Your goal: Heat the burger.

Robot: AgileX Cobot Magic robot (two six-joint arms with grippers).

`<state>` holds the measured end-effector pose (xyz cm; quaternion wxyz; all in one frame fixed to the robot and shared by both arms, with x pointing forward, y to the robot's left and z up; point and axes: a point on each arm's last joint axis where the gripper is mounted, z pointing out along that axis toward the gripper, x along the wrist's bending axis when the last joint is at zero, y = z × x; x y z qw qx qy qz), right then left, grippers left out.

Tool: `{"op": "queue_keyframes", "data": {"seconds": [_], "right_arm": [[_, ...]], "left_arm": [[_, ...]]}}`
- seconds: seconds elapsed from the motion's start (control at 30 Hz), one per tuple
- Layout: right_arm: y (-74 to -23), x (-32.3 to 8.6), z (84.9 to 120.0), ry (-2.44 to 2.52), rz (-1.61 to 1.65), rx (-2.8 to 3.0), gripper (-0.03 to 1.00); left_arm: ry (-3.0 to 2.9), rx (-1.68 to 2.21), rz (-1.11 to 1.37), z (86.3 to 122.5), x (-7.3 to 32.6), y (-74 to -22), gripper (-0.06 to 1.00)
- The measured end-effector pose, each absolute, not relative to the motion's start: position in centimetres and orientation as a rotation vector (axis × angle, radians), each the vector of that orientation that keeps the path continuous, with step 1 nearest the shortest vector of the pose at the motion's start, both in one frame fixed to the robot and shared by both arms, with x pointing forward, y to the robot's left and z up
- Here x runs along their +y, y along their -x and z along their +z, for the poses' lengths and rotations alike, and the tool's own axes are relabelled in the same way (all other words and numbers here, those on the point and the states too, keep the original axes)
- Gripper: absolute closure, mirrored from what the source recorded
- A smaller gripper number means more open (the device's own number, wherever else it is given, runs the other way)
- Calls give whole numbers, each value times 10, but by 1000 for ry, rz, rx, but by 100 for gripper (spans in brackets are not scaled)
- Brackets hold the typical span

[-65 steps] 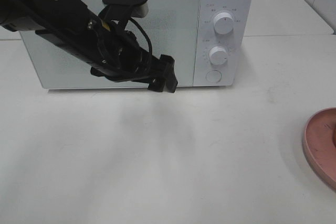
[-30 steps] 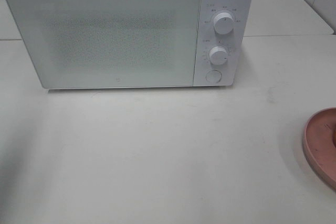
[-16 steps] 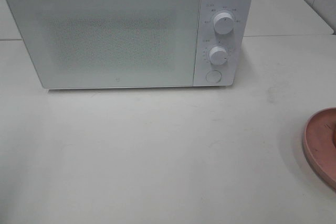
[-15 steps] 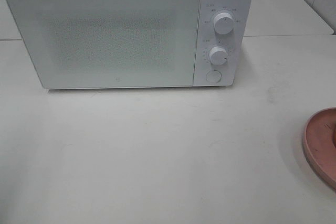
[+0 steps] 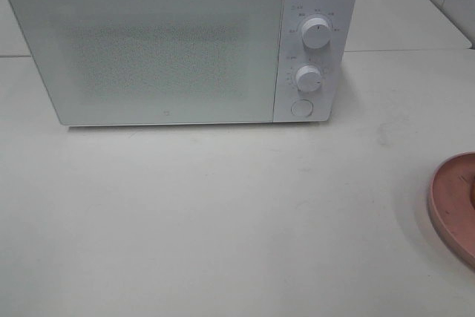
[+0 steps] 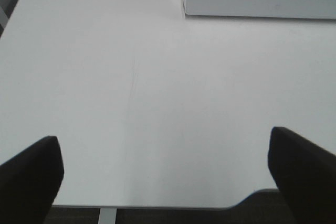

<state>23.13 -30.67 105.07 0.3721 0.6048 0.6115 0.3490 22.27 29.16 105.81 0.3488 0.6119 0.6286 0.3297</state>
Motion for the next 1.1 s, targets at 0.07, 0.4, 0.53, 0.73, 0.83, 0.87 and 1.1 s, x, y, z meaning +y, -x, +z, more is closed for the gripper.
{"op": "queue_keyframes", "data": {"seconds": [0.07,0.4,0.53,0.73,0.83,0.87,1.1], "right_arm": [[-231,-307,1051,-1550,895,1567,21],[-231,-307,1051,-1550,896,1568,21],[-231,-307,1051,-1550,896,1568,21],[-231,-307,1051,-1550,896,1568,21],[-231,-307,1051,-1550,896,1568,21],[-231,-307,1051,-1550,896,1568,21],[-231,-307,1051,-1550,896,1568,21]], "left_arm": [[-1560,1628,876,1058,292,-220,-3],[-1498,1602,936,1055,295,-230,-3],[-1496,1600,938,1054,295,-231,-3],[-1496,1600,938,1054,295,-231,-3],[-1496,1600,938,1054,295,-231,-3],[-1496,1600,938,1054,295,-231,-3],[-1496,1600,938,1054,295,-231,-3]]}}
